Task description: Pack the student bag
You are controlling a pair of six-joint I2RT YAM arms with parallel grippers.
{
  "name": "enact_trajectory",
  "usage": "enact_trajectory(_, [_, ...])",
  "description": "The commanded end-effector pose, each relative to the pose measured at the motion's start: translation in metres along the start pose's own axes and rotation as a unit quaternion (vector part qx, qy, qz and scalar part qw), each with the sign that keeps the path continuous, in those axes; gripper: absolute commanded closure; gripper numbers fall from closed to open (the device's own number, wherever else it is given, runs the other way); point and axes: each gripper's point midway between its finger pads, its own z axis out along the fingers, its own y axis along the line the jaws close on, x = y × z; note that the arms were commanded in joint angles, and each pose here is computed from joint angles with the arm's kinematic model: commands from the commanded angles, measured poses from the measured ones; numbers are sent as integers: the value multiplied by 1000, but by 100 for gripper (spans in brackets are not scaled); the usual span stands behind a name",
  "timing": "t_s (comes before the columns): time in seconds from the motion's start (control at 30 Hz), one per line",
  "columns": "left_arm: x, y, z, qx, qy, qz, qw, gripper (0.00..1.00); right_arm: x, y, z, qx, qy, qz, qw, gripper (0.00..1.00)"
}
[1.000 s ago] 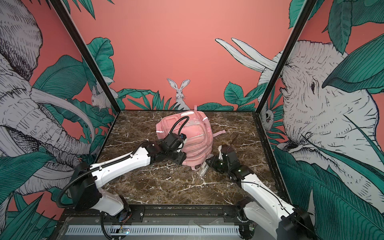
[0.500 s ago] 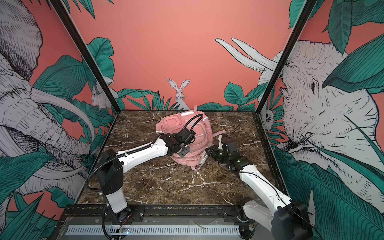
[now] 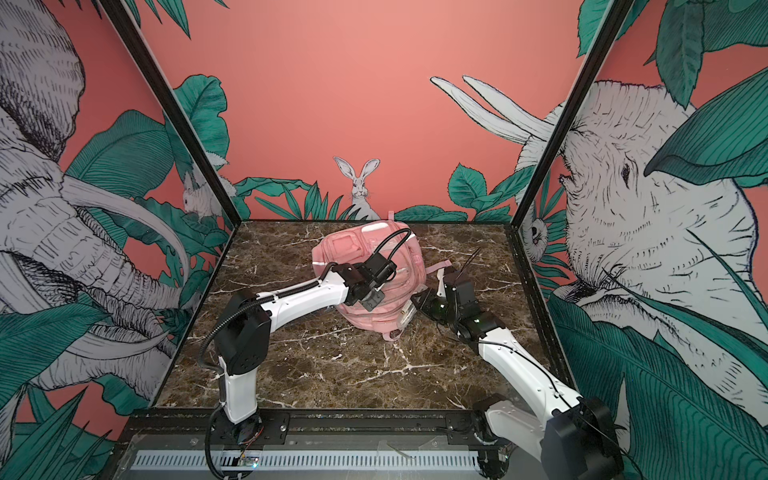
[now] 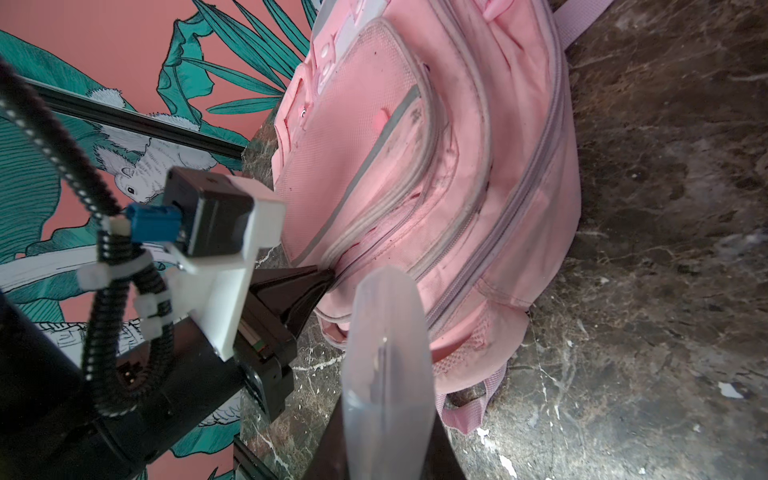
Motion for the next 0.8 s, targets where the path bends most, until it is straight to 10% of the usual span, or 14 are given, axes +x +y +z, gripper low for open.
enact_trajectory(0.0, [-17,7,-19,14,-31,-13,999,100,-10,13,-2,-28,-17,-9,999,90])
enact_trajectory(0.77, [-72,-9,-114,159,-137,-78,975,100,-36,53,68,-117,-16,55,992,90])
